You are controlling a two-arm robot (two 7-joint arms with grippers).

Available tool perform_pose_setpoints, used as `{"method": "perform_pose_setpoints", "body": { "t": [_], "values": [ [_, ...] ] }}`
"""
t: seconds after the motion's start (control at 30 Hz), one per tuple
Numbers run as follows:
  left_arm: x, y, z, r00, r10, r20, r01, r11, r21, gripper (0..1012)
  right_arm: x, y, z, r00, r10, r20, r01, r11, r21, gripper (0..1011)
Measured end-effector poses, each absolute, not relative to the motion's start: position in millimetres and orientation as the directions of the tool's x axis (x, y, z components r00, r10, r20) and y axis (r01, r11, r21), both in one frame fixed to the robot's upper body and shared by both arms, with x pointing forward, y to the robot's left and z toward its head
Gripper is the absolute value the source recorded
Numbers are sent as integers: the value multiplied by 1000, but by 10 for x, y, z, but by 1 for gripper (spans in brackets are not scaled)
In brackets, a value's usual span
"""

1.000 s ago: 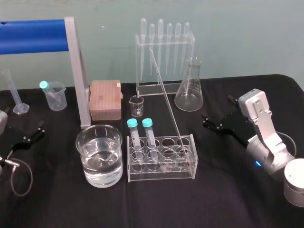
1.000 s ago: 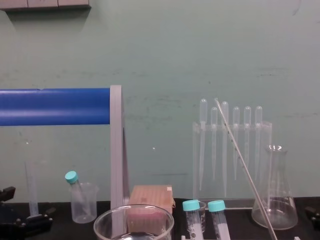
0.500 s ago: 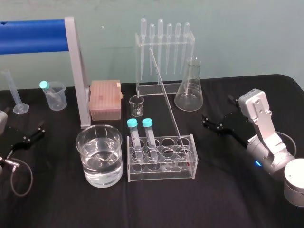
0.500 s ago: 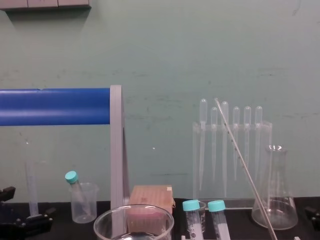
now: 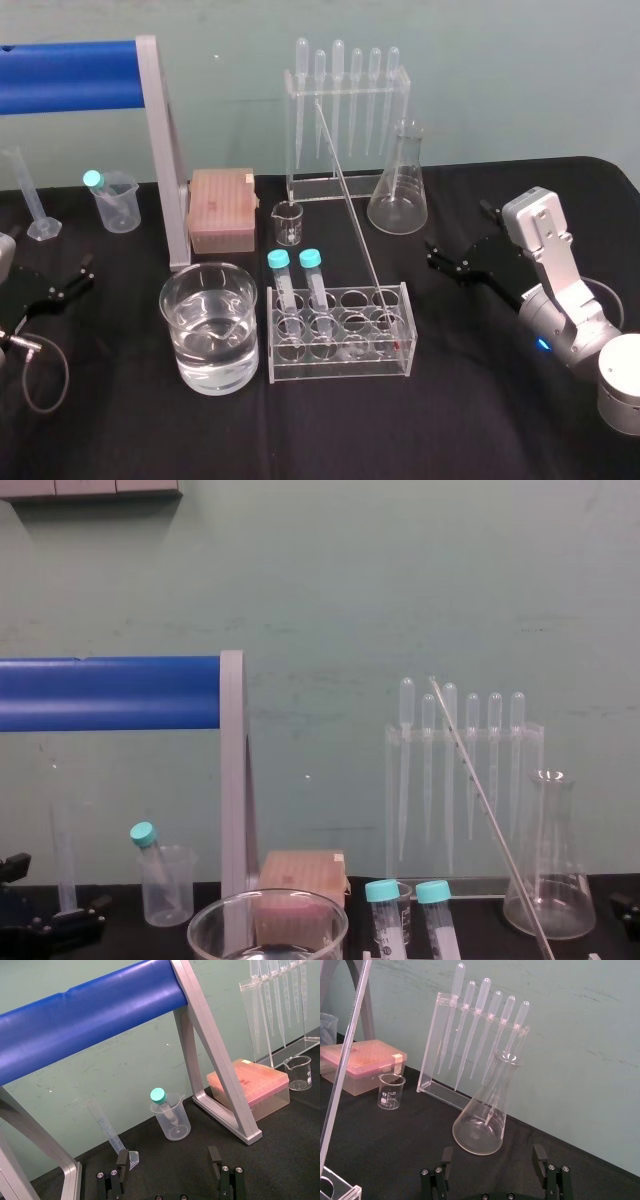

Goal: Hold the thermometer with one hand and immerse one end into the beaker, then reinsert it into the test tube rack.

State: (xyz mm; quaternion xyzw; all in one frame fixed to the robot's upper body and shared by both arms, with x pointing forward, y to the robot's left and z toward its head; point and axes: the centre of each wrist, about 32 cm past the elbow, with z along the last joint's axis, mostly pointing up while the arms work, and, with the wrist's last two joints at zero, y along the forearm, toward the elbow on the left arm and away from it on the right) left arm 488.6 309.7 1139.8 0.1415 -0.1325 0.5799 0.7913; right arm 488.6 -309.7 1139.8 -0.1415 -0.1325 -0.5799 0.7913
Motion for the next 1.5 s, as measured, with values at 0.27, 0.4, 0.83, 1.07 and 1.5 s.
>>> {"method": "perform_pose_setpoints", "body": {
  "t": [0.27, 0.4, 0.83, 1.07, 1.5],
  "values": [
    [4886, 3097, 11398, 292, 880, 374, -955, 287, 70, 1008, 4886, -3097, 11398, 292, -880, 374, 955, 287, -70, 1003],
    [4886, 3097, 11398, 292, 880, 374, -955, 287, 70, 1008, 4886, -3097, 11398, 292, -880, 374, 955, 287, -70, 1003],
    [4887, 3097, 11398, 292, 880, 374, -955, 287, 70, 1008, 4886, -3097, 11398, 292, -880, 374, 955, 287, -70, 1003],
    [4886, 3097, 11398, 292, 880, 374, -955, 287, 70, 1008, 4909, -3171, 11573, 219, -912, 347, 970, 242, 26, 1003],
    [4886, 3097, 11398, 292, 880, 374, -955, 287, 70, 1008, 5010, -2982, 12116, 330, -920, 213, 887, 379, 263, 1003]
  ]
}}
